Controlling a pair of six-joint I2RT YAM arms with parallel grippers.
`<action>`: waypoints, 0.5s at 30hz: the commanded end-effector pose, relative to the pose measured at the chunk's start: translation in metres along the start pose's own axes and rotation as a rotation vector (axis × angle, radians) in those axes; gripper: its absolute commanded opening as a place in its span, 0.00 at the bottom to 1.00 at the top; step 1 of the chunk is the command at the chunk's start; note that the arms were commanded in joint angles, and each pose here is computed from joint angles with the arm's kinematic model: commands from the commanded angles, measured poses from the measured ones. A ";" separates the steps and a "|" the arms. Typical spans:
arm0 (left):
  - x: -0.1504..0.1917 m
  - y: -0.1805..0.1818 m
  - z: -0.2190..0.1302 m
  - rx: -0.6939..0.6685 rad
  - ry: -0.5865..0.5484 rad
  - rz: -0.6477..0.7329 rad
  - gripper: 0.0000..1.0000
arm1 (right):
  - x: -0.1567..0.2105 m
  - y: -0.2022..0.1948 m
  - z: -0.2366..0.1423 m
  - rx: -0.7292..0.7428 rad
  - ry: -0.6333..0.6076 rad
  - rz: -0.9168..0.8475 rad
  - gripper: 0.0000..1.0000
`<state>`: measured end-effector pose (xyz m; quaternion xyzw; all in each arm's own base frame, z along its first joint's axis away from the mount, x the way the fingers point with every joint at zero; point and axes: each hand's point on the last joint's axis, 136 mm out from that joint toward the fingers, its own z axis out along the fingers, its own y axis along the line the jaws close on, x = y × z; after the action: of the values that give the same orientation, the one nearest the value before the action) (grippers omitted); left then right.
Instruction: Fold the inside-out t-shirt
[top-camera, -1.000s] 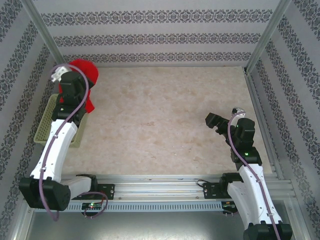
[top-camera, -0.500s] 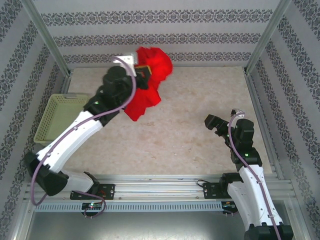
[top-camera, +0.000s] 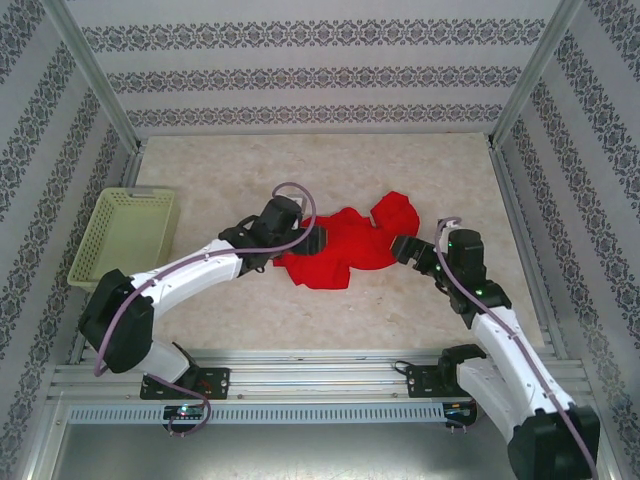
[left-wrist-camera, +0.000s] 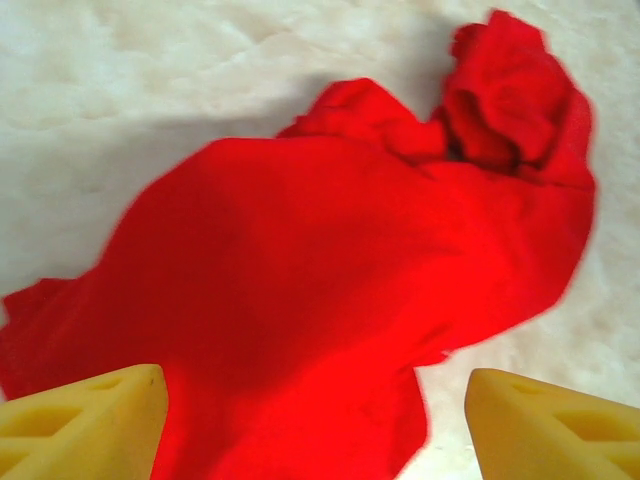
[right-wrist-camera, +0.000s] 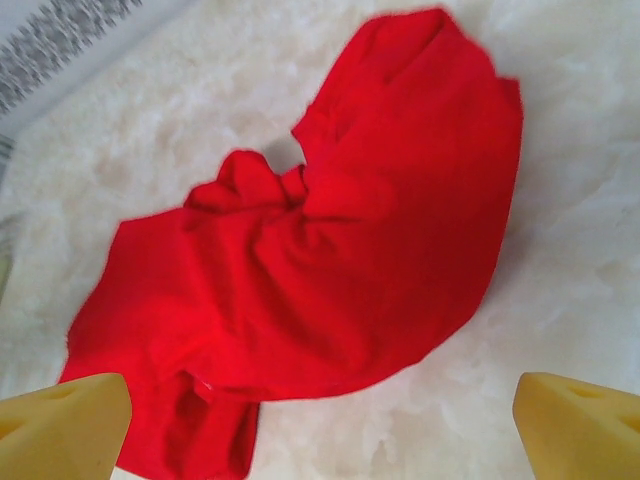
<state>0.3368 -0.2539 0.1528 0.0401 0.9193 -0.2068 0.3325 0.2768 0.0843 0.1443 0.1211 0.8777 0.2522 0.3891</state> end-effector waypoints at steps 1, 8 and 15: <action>-0.002 0.027 -0.004 -0.106 0.012 -0.016 0.80 | -0.011 0.007 0.008 0.040 -0.016 -0.018 0.98; 0.055 0.065 0.038 -0.217 0.214 -0.043 0.79 | -0.009 -0.010 0.036 0.172 0.047 0.001 0.93; 0.081 0.068 0.060 -0.180 0.295 -0.074 0.57 | -0.028 -0.049 0.074 0.327 0.084 0.052 0.86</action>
<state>0.3262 -0.2203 0.0387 0.0121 0.9729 -0.1125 0.2015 0.3293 0.0733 0.0933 0.1678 0.9251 0.1396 0.3107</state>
